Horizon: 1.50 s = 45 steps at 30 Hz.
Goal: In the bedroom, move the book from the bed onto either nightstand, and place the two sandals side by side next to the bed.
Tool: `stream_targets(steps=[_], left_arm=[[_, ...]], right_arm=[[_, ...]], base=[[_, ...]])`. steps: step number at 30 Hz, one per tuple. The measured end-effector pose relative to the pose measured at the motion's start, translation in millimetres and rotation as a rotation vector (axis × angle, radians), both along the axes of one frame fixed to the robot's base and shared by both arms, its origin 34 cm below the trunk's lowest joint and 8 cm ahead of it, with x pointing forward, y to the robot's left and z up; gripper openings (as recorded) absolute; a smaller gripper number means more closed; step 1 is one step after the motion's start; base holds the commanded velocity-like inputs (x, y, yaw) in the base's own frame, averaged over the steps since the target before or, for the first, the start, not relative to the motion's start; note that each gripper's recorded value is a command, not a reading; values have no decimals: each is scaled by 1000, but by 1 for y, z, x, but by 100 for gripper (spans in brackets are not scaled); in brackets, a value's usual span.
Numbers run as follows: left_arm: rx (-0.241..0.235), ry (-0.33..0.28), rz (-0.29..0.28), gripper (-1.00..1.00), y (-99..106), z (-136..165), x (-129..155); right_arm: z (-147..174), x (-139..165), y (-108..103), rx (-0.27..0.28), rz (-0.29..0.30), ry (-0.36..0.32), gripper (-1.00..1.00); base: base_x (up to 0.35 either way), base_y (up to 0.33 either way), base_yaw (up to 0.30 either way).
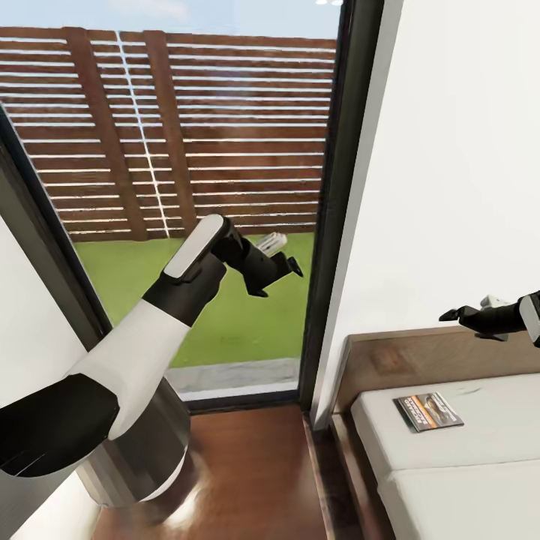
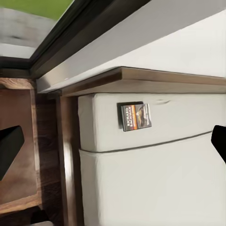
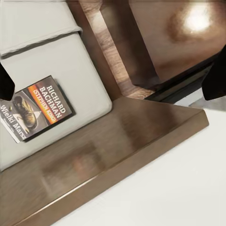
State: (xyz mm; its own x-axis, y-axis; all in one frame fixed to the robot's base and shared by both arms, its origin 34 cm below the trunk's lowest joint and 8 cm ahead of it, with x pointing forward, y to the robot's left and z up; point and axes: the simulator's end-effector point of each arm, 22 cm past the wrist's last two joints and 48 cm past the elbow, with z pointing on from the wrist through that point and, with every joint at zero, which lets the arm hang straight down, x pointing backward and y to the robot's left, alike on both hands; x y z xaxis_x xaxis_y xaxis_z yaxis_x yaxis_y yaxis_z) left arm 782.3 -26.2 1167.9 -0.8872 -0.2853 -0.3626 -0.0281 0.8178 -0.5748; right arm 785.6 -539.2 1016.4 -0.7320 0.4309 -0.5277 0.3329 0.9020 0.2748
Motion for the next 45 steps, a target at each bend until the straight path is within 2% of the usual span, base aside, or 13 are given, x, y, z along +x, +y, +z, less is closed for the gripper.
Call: stream_targets(steps=[7, 11, 16, 34, 45], left_arm=[[0, 17, 6, 100, 2, -8, 3], [-9, 26, 11, 100, 3, -10, 6], [-21, 26, 17, 100, 5, -7, 11], [-35, 33, 21, 100, 5, -8, 22], [-38, 46, 19, 100, 4, -17, 27]], right_arm=[[-12, -4, 0, 10, -2, 27, 100], [-25, -11, 2, 35, -9, 70, 100], [-25, -7, 3, 53, -15, 82, 100], [-18, 2, -15, 25, -61, 103, 100], [-25, 5, -17, 21, -67, 116, 100]], base=[[0, 0, 0], [0, 0, 0], [0, 0, 0], [0, 0, 0], [0, 0, 0]])
